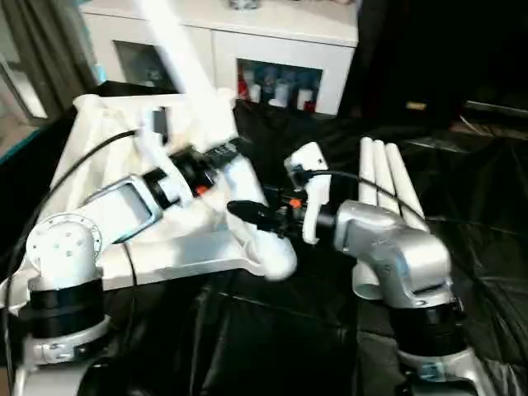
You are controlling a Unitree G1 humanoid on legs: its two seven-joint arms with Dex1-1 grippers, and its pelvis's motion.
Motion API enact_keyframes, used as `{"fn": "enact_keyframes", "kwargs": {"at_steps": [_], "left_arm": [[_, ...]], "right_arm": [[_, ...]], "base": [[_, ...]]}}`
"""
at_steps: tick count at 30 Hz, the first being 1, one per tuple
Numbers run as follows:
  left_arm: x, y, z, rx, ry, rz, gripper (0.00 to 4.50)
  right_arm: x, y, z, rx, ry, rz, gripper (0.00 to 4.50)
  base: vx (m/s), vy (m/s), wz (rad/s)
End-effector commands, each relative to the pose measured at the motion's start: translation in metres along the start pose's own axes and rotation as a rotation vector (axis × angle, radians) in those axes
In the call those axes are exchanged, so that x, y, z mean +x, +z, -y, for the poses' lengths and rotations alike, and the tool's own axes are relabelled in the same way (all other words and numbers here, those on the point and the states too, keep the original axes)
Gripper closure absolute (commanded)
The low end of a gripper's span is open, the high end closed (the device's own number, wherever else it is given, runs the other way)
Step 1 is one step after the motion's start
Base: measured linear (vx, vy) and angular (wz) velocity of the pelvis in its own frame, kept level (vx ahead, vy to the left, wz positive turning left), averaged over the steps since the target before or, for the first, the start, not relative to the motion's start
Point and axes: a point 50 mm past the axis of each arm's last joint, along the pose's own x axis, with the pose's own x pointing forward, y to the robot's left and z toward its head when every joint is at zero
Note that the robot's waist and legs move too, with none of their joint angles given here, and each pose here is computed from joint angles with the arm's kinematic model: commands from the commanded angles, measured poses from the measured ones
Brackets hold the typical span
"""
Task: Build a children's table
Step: Pick table leg
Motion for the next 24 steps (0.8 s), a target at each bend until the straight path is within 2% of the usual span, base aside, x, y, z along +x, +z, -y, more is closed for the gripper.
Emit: {"fn": "enact_keyframes", "kwargs": {"at_steps": [1,4,7,10,15,16,18,22,24], "left_arm": [[-0.001,0.007,0.006,0.054,-0.089,-0.004,2.66],[-0.005,0.018,0.008,0.096,-0.171,0.007,2.66],[-0.007,0.030,0.015,0.151,-0.285,0.026,2.66],[-0.006,0.039,0.024,0.140,-0.377,0.060,2.66],[-0.005,0.041,0.030,0.154,-0.446,0.059,2.66],[-0.005,0.041,0.030,0.156,-0.450,0.058,2.66],[-0.006,0.040,0.028,0.156,-0.457,0.051,2.66],[-0.006,0.039,0.026,0.151,-0.447,0.046,2.66],[-0.007,0.039,0.025,0.150,-0.447,0.046,2.66]], "right_arm": [[-0.007,0.006,0.002,0.008,0.026,0.005,1.36],[-0.013,0.003,0.001,0.032,0.065,-0.017,1.07],[-0.015,-0.002,0.001,0.045,0.086,-0.055,1.05],[-0.011,-0.006,-0.001,0.054,0.104,-0.080,1.05],[-0.006,-0.008,-0.003,0.073,0.122,-0.091,1.49],[-0.006,-0.008,-0.004,0.076,0.125,-0.091,1.49],[-0.006,-0.007,-0.004,0.069,0.126,-0.087,1.79],[-0.005,-0.007,-0.004,0.066,0.122,-0.090,1.97],[-0.004,-0.008,-0.003,0.063,0.108,-0.087,2.24]], "base": [[0.000,0.000,0.00],[0.000,0.000,0.00],[0.000,0.000,0.00],[0.000,0.000,0.00],[0.000,0.000,0.00],[0.000,0.000,0.00],[0.000,0.000,0.00],[0.000,0.000,0.00],[0.000,0.000,0.00]]}}
